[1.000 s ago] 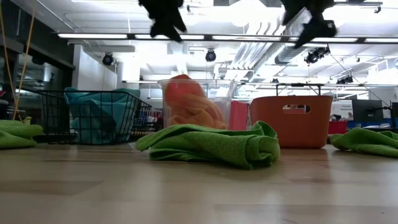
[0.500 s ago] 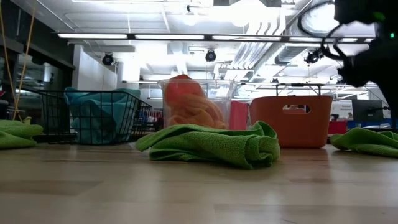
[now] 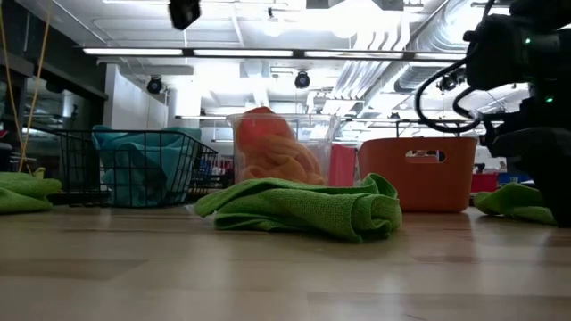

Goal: Sort microfiber towel by color & place in baskets
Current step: Put the right green towel into the orange bin

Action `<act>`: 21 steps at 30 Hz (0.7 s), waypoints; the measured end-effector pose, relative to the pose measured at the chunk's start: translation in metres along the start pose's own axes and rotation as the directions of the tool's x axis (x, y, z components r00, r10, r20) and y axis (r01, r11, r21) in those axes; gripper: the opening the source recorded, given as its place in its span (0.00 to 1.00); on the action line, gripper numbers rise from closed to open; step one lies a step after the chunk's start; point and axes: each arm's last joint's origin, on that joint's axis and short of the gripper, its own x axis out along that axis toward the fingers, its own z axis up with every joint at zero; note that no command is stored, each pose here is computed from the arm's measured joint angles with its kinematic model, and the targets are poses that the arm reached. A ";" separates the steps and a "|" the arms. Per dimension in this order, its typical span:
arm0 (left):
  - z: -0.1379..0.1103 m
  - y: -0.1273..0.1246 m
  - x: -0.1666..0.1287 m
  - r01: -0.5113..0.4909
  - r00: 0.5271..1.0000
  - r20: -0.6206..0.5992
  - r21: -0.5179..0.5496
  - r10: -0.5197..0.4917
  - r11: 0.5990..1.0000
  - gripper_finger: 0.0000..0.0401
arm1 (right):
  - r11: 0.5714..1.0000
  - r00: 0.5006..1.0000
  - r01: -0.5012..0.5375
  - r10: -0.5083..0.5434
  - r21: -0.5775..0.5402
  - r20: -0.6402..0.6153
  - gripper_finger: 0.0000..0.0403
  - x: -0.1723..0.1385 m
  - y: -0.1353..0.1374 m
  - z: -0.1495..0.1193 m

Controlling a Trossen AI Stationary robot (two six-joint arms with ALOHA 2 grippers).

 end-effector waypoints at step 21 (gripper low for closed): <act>0.013 -0.014 -0.106 0.094 0.851 0.516 0.030 -0.096 0.995 0.48 | 0.839 0.886 -0.436 0.463 -0.326 0.006 0.01 -0.118 0.079 -0.011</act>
